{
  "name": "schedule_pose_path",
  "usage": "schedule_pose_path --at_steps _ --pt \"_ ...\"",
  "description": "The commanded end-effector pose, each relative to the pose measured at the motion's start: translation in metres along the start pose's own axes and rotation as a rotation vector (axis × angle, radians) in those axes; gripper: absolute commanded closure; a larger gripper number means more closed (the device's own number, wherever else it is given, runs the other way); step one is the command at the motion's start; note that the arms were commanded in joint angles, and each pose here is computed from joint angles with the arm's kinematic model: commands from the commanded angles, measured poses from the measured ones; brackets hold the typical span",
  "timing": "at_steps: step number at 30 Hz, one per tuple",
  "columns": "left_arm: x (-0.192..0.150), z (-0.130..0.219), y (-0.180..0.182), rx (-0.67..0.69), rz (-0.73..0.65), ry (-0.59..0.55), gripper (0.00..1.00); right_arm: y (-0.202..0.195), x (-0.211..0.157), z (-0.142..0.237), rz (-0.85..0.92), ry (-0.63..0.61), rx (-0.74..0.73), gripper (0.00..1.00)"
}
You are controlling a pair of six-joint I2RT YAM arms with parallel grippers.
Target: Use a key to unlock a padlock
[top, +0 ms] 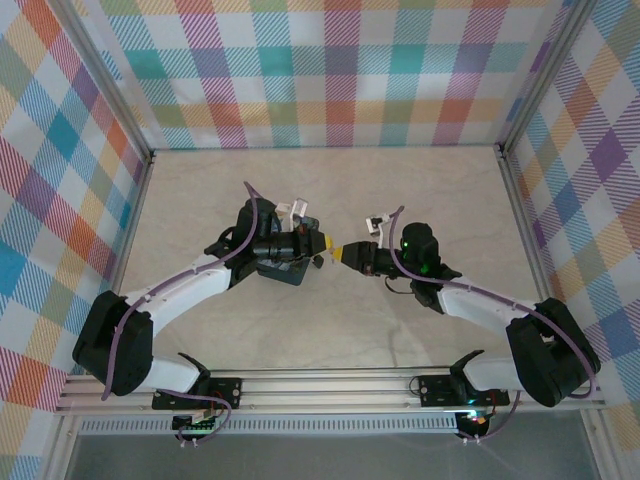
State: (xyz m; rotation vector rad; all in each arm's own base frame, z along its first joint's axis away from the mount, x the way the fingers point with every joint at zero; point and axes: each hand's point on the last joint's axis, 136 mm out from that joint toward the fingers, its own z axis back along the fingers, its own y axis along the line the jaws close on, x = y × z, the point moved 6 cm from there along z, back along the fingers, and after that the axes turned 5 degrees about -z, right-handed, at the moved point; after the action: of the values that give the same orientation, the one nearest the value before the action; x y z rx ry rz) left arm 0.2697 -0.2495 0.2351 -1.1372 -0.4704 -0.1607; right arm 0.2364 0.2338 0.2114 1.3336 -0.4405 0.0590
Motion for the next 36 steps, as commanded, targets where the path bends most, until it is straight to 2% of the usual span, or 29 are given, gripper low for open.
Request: schedule_pose_path --at_steps 1,9,17,32,36 --pt "0.004 0.003 -0.004 -0.040 -0.015 -0.031 1.00 0.013 0.007 0.000 0.014 -0.044 0.057 0.68" --pt "0.000 0.008 -0.005 -0.047 -0.014 -0.043 1.00 0.014 0.001 -0.005 0.001 -0.027 0.067 0.75" --pt "0.000 0.010 -0.008 -0.060 -0.016 -0.055 1.00 0.016 -0.001 -0.008 -0.007 -0.011 0.068 0.75" --pt "0.005 0.008 -0.011 -0.071 -0.018 -0.053 1.00 0.015 0.000 -0.008 0.008 -0.044 0.059 1.00" --pt "0.000 0.009 -0.003 -0.023 -0.010 -0.048 1.00 0.010 0.000 -0.008 0.035 -0.040 0.028 1.00"
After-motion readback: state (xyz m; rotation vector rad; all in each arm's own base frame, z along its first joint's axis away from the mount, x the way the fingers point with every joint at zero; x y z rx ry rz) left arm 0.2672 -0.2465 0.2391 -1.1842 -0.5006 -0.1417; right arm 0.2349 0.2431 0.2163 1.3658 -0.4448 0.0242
